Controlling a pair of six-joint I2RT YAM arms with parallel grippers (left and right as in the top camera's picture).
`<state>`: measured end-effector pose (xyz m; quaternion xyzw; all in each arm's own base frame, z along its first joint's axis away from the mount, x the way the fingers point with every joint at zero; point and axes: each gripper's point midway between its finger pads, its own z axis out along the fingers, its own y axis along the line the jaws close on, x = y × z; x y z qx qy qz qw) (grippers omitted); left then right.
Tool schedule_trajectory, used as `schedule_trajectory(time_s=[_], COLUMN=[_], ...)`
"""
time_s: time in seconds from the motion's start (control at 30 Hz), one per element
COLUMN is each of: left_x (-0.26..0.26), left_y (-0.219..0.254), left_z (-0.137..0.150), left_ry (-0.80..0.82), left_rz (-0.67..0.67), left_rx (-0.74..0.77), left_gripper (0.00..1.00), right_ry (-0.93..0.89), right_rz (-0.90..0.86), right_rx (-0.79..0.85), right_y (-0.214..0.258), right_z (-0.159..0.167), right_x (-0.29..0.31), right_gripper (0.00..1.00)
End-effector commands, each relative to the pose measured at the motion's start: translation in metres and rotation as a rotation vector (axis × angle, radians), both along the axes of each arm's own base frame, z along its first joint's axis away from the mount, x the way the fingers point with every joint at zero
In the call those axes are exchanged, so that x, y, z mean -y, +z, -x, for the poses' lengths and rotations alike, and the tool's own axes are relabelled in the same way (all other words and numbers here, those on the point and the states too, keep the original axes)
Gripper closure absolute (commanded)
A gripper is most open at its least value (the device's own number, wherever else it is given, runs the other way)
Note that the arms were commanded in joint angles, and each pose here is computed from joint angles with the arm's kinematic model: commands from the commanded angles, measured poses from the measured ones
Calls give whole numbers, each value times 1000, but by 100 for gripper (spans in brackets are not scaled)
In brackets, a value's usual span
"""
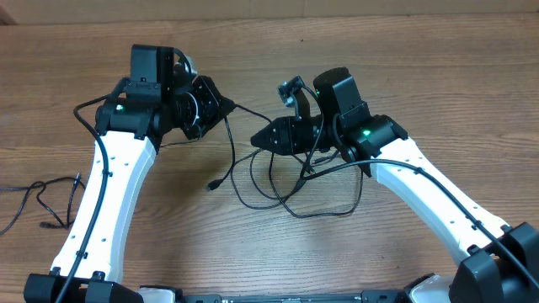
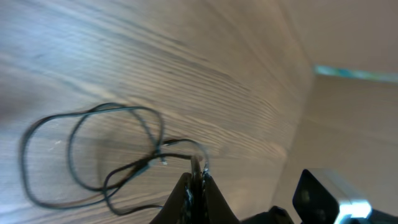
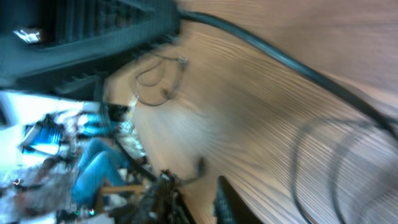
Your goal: Untangle cables
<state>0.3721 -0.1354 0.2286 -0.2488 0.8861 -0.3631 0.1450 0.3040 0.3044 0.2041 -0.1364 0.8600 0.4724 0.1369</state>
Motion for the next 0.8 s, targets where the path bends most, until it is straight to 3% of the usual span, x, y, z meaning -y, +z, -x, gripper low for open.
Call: schedule_trajectory(time_s=[0.0,0.1,0.23,0.33,0.37,0.47,0.77], left_x=[-15,-22,-22,-15,-14,-12,-10], left_y=[-5,-14,-14,-16,-16,-19,-21], left_z=[-3,4,5,6,7,7,8], left_ry=[86,107,130,148,154,161,170], left_rz=[-66,-106,-92,-93,-96,-125,-140], left_rx=[-33,-77,-95,-113,-116,-113,-120], left_gripper=[96,96,96,96,96,95,96], right_ry=[-153,-284,-410,-498,-526,-589,-560], right_rz=[142,294,429,546,593,683,603], right_rx=[37,-42,-133,-219,-239,-300,-391], right_y=[-9,-36,-57,-72,-78,-98,-160], right_z=[-23,-32,-34,-27,-24,-13,16], right_x=[29,74,126,168,181,213,210], right_gripper=[64,41,25,3,0,0,1])
